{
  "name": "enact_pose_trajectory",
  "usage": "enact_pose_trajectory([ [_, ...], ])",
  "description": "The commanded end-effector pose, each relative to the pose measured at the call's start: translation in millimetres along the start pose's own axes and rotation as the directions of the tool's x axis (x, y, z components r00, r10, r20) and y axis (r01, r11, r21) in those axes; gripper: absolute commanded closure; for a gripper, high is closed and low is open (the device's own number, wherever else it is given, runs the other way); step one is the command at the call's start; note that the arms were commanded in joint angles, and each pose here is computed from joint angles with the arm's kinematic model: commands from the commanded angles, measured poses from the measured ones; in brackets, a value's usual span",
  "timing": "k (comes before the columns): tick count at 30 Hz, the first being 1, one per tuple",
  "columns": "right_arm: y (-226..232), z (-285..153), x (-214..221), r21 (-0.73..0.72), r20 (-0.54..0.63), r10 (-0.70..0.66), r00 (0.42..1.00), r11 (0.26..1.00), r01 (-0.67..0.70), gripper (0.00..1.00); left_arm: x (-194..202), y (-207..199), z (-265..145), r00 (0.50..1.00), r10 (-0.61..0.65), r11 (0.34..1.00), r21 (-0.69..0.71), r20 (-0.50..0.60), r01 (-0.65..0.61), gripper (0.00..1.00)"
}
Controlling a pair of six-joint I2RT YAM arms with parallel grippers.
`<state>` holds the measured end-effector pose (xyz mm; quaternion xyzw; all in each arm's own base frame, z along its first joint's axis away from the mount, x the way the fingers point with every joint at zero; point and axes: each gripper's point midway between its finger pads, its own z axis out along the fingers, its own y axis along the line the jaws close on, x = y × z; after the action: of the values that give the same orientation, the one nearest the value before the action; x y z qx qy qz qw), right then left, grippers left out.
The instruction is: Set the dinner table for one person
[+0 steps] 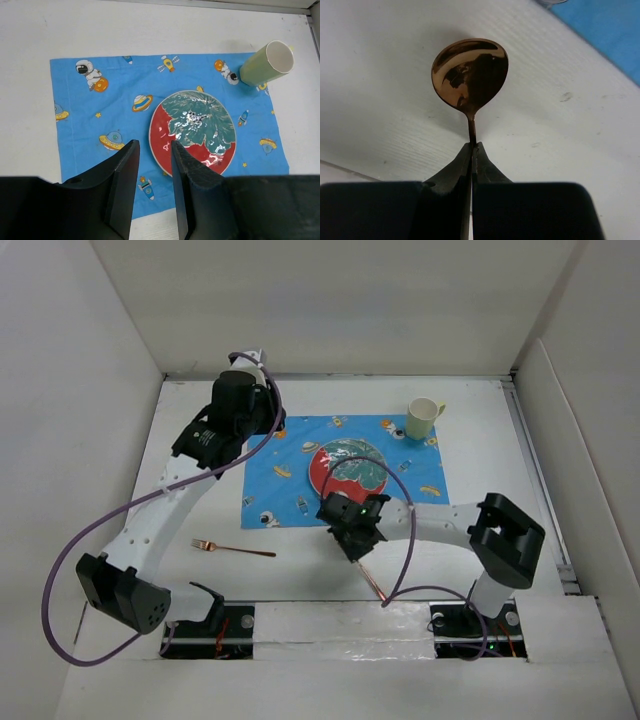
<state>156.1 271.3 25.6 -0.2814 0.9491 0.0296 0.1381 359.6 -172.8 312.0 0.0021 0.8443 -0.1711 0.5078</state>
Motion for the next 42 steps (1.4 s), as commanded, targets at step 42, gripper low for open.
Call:
enact_pose_trajectory([
  [42, -262, -23, -183, 0.1, 0.292, 0.485, 0.824, 0.842, -0.531, 0.68, 41, 20, -30, 0.99, -0.13, 0.99, -0.066, -0.061, 0.126, 0.65],
])
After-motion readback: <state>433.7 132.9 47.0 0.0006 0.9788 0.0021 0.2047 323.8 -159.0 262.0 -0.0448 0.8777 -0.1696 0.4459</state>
